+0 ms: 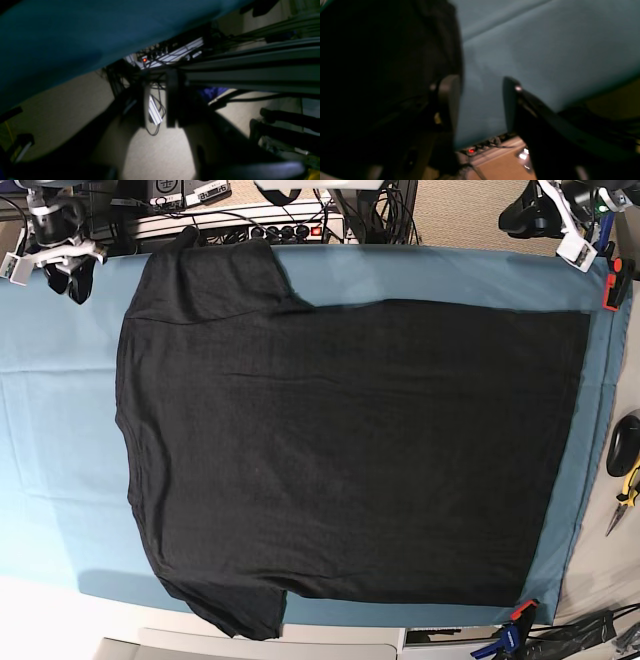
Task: Fold the T-shirt properly
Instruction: 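Move both grippers down to the black T-shirt's edge nearest the arms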
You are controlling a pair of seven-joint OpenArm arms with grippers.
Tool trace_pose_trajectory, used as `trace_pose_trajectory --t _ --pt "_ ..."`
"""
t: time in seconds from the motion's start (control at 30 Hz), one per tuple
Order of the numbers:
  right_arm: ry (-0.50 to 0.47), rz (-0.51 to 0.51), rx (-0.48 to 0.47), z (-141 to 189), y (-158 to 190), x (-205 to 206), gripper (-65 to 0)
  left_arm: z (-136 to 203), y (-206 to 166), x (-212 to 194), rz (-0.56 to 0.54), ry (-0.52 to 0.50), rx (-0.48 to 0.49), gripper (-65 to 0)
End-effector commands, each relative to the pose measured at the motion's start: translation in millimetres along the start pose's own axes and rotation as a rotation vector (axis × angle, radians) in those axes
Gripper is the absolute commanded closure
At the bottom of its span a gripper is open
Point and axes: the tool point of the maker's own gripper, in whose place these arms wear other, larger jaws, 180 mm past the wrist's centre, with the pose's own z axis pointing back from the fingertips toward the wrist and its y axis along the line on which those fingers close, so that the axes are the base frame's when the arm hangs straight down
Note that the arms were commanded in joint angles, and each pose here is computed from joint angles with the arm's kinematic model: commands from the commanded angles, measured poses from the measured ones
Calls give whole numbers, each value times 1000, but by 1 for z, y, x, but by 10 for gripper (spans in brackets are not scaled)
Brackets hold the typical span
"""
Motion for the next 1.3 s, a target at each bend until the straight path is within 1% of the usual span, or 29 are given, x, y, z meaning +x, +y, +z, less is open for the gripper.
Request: trace_pose_trajectory --t 0.0,0.1,0.17,0.23,0.37,0.43,0.53,0.67,0.77,0.87,0.97,1.03,1.13,1.17,1.2,1.27 --pt "-33 8 -7 1 -1 11 -291 3 -3 6 -13 -17 -15 -126" --pt "-6 -8 -21 -5 -6 3 -291 3 -3 6 -13 -16 -15 -131" --pt "22 -60 -30 -13 -15 -9 -291 3 -3 6 -13 -16 -15 -131" --pt "69 -148 -16 -22 -20 -29 -291 3 -3 6 -13 -17 -15 -131" --pt "151 -288 112 -33 -9 -62 -291 3 -3 6 -13 -17 -15 -131" --pt "169 -330 179 -33 1 -68 -291 3 -3 6 -13 -17 -15 -131" --pt "167 -334 228 -32 8 -67 -291 3 -3 6 -13 -18 -15 -131" --pt "178 -329 248 -31 12 -67 -291 1 -1 11 -27 -25 -13 -131" --pt "222 -322 279 -33 24 -76 -291 -1 2 19 -42 -43 -11 -131" --pt "269 -302 323 -37 43 -88 -290 -2 3 23 -54 -50 -8 -131" --pt "314 -274 360 -41 61 -100 -290 -2 5 22 -62 -40 0 -131" --pt "326 -254 362 -42 65 -105 -290 -2 5 21 -63 -38 1 -131" --pt "316 -232 340 -45 61 -104 -289 -2 5 22 -63 -40 0 -131" --pt "309 -223 328 -46 58 -103 -284 -3 5 23 -64 -45 0 -131" --pt "305 -210 315 -47 55 -103 -255 -3 5 24 -66 -48 1 -131" --pt "289 -201 304 -48 53 -101 -154 -4 7 28 -73 -57 3 -131"
